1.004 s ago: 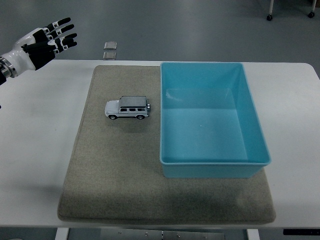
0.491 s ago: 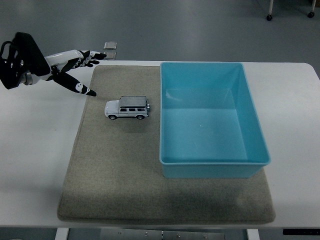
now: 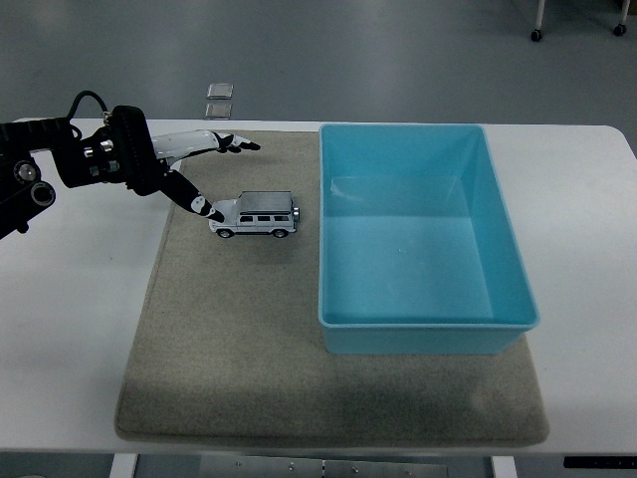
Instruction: Left hand put the white car in the blue box
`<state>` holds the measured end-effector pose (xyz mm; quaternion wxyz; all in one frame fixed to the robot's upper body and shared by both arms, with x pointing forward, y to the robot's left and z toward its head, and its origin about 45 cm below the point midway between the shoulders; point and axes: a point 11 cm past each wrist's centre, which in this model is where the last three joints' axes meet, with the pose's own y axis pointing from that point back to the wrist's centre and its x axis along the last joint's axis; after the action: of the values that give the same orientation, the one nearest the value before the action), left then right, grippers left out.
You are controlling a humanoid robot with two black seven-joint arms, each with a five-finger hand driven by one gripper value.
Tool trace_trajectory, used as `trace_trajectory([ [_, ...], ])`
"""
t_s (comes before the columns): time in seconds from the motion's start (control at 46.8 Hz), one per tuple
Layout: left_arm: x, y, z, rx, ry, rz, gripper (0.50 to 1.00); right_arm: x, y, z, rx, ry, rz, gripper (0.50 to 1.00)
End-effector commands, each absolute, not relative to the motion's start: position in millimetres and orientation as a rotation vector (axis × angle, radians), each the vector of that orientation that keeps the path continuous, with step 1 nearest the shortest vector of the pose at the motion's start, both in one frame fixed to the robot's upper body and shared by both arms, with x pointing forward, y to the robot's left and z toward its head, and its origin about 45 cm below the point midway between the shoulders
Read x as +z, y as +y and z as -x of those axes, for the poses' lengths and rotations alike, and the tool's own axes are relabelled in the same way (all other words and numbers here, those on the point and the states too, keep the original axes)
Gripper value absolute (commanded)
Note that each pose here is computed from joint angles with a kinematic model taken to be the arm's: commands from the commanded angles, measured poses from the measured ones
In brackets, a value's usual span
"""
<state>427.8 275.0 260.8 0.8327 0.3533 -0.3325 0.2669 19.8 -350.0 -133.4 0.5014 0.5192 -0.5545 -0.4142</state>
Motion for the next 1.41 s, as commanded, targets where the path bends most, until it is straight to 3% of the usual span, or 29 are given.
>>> trace_trajectory([
  [0.0, 256.4, 263.6, -427.3, 0.533, -0.727, -0.755, 1.000, -133.4, -350.0, -19.9, -1.002, -1.341, -1.255, 0.936],
  [0.577, 234.8, 247.9, -426.1, 0.449, -0.795, -0.828, 0.999, -133.4, -349.9, -19.8, -1.001, -1.340, -1.255, 0.936],
  [0.812, 235.8, 253.6, -431.4, 0.516, -0.838, -0.822, 0.999, -133.4, -349.9, -19.8, -1.001, -1.340, -1.255, 0.936],
  [1.389, 225.5, 247.2, -429.6, 0.502, -0.854, -0.829, 0.979, -133.4, -350.0, -19.9, -1.002, -1.341, -1.255, 0.936],
])
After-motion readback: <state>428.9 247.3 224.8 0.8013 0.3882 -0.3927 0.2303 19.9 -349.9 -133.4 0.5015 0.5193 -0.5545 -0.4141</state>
